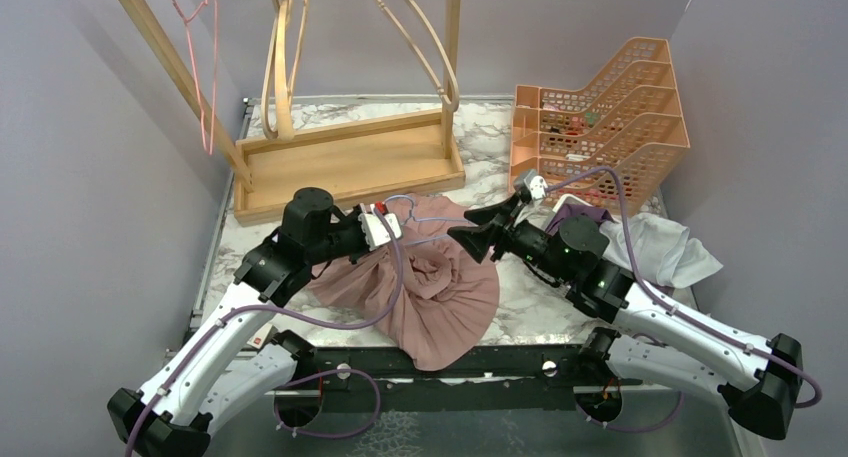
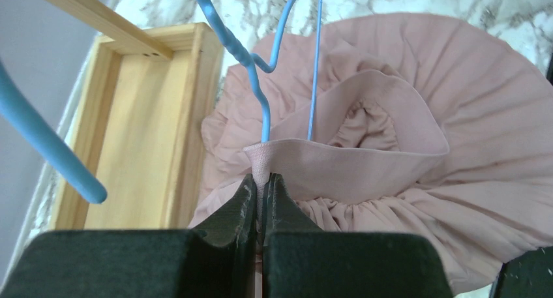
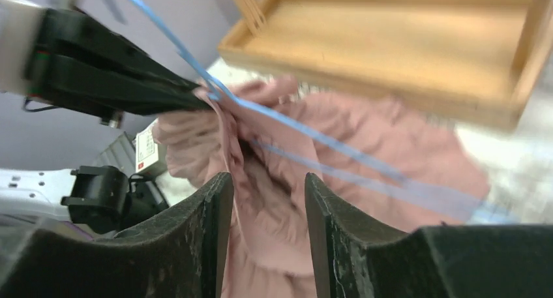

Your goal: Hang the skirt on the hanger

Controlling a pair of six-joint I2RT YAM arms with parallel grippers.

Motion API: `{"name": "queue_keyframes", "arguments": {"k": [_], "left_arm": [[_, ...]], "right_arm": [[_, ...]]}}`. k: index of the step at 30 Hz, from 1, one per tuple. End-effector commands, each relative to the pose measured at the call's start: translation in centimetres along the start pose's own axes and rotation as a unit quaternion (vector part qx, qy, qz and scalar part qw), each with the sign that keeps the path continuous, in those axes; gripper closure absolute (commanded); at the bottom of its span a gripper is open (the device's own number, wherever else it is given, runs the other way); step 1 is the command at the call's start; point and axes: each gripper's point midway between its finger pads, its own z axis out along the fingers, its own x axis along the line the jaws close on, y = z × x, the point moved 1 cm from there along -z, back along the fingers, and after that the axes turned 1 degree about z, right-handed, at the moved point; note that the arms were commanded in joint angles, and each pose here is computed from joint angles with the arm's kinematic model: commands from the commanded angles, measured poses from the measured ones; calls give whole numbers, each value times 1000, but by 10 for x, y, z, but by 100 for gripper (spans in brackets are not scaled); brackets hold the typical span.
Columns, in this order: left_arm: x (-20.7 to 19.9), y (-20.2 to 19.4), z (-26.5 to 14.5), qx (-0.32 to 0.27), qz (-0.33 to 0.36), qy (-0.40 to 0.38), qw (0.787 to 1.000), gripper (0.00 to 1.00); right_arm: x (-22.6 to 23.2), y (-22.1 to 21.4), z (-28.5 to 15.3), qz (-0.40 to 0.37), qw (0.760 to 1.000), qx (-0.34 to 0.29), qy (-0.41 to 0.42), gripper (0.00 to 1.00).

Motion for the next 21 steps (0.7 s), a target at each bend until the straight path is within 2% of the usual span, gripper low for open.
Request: {"name": "queue_keyframes", "arguments": {"k": [1,4,6,8,12,17,21], "left_arm": [[24,27,-8,-42,-9,58,997,100],[25,33,-10,-53,-15,64,996,100],[24,34,-11,-57,-16,64,996,100],[23,35,-13,-60,-15,65,996,100],[19,33,-14,-62,-20,61,996,100],[18,34,-15,-66,-18,60,996,100],[18,33,-15,-65,-18,61,996,100]], "right_arm": [[-33,-65,-17,130,976,116,-132,56],[-33,-91,-16,192,957,153,-151,74],[-34,-105,-14,228,944,168,-167,78],[-36,-116,-10,254,935,175,-176,76],[-39,-138,1,276,922,195,-187,66],[-50,-168,7,278,907,229,-219,63],[-55,-180,17,276,908,226,-218,64]]}}
